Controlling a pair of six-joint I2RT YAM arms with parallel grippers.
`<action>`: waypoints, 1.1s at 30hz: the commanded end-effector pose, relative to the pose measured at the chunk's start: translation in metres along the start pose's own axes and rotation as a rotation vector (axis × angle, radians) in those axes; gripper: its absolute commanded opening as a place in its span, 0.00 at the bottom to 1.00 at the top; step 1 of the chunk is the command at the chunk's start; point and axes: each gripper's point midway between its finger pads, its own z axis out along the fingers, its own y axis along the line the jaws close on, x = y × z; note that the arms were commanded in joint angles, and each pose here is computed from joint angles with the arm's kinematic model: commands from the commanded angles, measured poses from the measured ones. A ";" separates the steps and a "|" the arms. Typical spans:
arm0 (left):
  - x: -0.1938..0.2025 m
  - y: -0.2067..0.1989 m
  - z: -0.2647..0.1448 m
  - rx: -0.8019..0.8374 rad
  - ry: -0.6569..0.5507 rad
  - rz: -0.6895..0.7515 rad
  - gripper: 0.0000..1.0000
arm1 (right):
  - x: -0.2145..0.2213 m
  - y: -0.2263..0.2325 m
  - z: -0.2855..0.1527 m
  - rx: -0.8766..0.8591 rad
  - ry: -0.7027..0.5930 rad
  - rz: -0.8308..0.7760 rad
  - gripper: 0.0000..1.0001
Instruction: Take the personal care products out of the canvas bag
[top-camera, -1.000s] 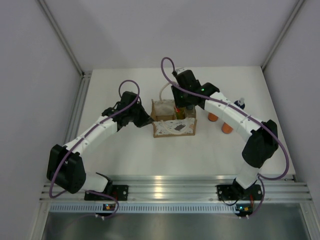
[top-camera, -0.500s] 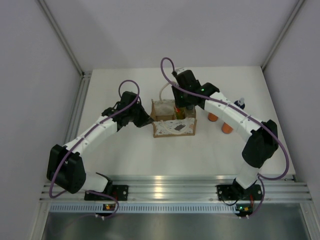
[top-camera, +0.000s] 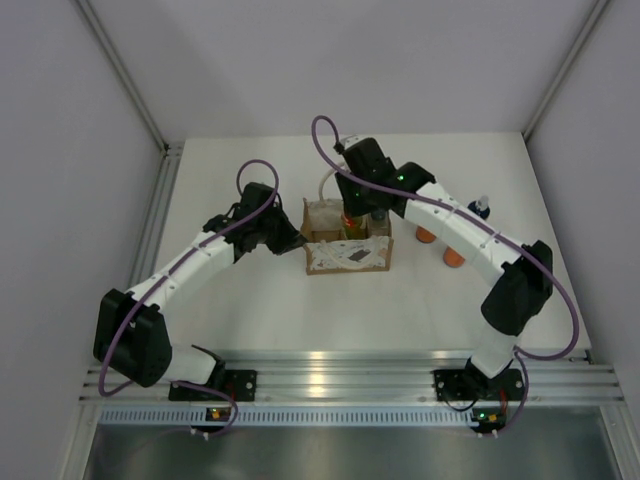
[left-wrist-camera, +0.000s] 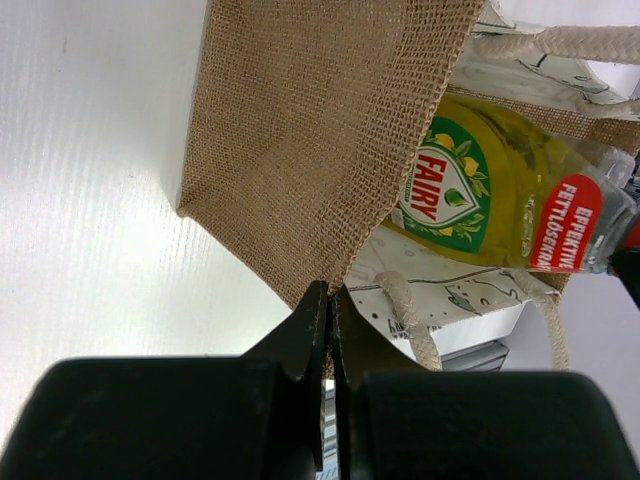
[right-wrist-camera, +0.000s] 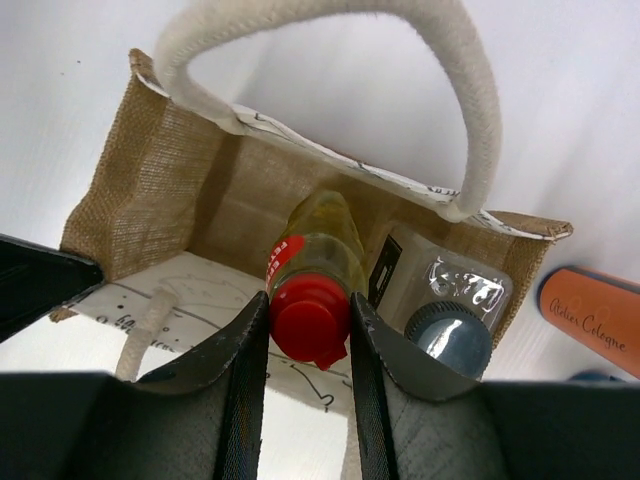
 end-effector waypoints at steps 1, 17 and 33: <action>-0.011 -0.003 -0.005 0.018 -0.043 0.007 0.00 | -0.061 0.017 -0.042 -0.056 -0.191 -0.001 0.00; -0.009 -0.002 -0.003 0.015 -0.035 -0.001 0.00 | -0.104 0.016 -0.133 -0.075 -0.339 0.011 0.00; -0.009 -0.001 -0.001 0.010 -0.029 -0.001 0.00 | -0.115 -0.058 -0.241 0.068 -0.517 0.141 0.00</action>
